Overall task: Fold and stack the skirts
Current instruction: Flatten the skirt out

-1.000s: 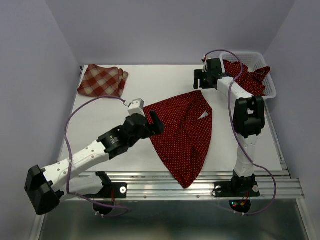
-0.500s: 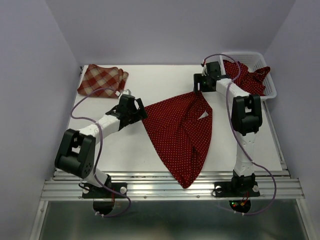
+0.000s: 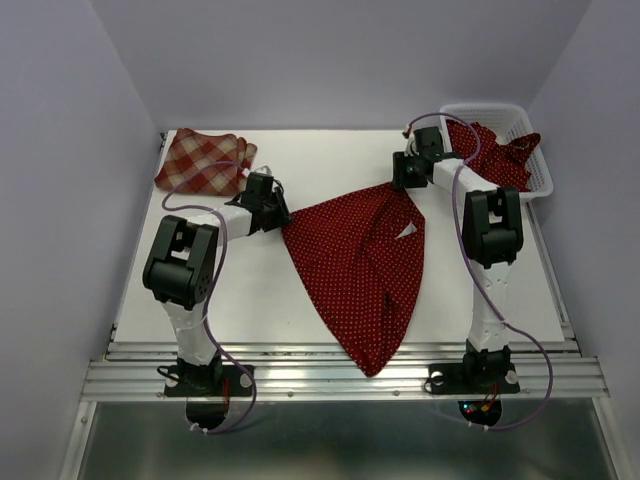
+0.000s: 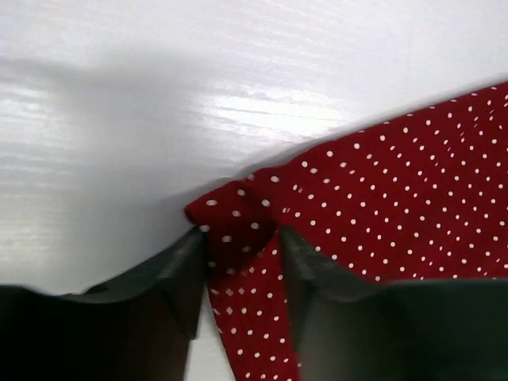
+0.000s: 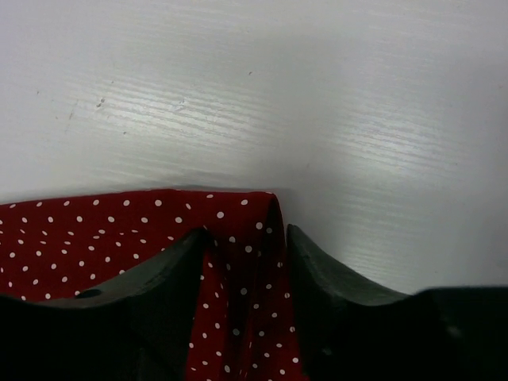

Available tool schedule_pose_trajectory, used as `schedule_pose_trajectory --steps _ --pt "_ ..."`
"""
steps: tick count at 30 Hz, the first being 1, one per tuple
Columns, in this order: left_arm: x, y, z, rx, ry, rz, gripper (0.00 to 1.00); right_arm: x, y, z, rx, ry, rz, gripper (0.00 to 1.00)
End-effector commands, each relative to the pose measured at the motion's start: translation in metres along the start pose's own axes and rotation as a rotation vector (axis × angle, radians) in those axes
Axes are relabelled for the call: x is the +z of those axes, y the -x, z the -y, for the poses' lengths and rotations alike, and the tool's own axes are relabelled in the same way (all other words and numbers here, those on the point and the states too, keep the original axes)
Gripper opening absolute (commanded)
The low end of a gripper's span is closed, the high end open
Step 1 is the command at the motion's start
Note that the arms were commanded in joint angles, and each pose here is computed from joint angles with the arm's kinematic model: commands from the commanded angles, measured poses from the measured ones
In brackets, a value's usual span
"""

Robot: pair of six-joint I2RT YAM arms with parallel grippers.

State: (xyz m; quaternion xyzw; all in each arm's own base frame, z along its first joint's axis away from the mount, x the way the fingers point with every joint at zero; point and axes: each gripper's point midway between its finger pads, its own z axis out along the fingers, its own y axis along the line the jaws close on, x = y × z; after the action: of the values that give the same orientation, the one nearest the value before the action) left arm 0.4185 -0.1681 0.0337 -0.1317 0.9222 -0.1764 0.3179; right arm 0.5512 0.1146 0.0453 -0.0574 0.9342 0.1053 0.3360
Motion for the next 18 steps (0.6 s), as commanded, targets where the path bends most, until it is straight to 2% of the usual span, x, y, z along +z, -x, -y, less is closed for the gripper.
schedule_pose_trajectory --steps 1,3,4,7,9,12,13,15,16,17,18 --pt "0.007 0.000 0.012 0.033 -0.059 -0.029 0.40 0.008 -0.003 -0.001 0.002 0.050 -0.001 0.47" --pt "0.008 -0.004 0.013 0.032 -0.074 -0.041 0.18 0.008 -0.005 -0.005 -0.004 0.073 -0.004 0.36" --pt "0.006 -0.004 0.015 0.031 -0.085 -0.040 0.00 0.007 -0.004 -0.007 -0.008 0.083 -0.003 0.23" --pt "-0.009 0.013 0.026 0.043 -0.115 0.010 0.00 -0.004 0.010 -0.016 -0.033 0.124 0.035 0.01" --pt "-0.033 0.038 0.043 0.059 -0.159 0.088 0.00 -0.015 0.023 -0.019 -0.039 0.129 0.080 0.01" --pt "-0.069 0.072 0.064 0.076 -0.213 0.208 0.00 -0.060 0.060 -0.025 -0.045 0.121 0.228 0.01" --pt "-0.098 0.093 0.078 0.081 -0.250 0.285 0.00 -0.091 0.076 -0.027 -0.038 0.100 0.316 0.01" --pt "-0.132 0.112 0.091 0.087 -0.297 0.369 0.00 -0.125 0.089 -0.027 -0.018 0.075 0.401 0.01" --pt "-0.169 0.125 0.103 0.092 -0.349 0.442 0.00 -0.144 0.094 -0.028 -0.011 0.066 0.445 0.01" --pt "-0.187 0.130 0.108 0.095 -0.376 0.476 0.00 -0.165 0.104 -0.028 -0.006 0.049 0.507 0.01" --pt "-0.208 0.136 0.115 0.096 -0.410 0.521 0.00 -0.204 0.107 -0.033 0.007 0.054 0.577 0.01"
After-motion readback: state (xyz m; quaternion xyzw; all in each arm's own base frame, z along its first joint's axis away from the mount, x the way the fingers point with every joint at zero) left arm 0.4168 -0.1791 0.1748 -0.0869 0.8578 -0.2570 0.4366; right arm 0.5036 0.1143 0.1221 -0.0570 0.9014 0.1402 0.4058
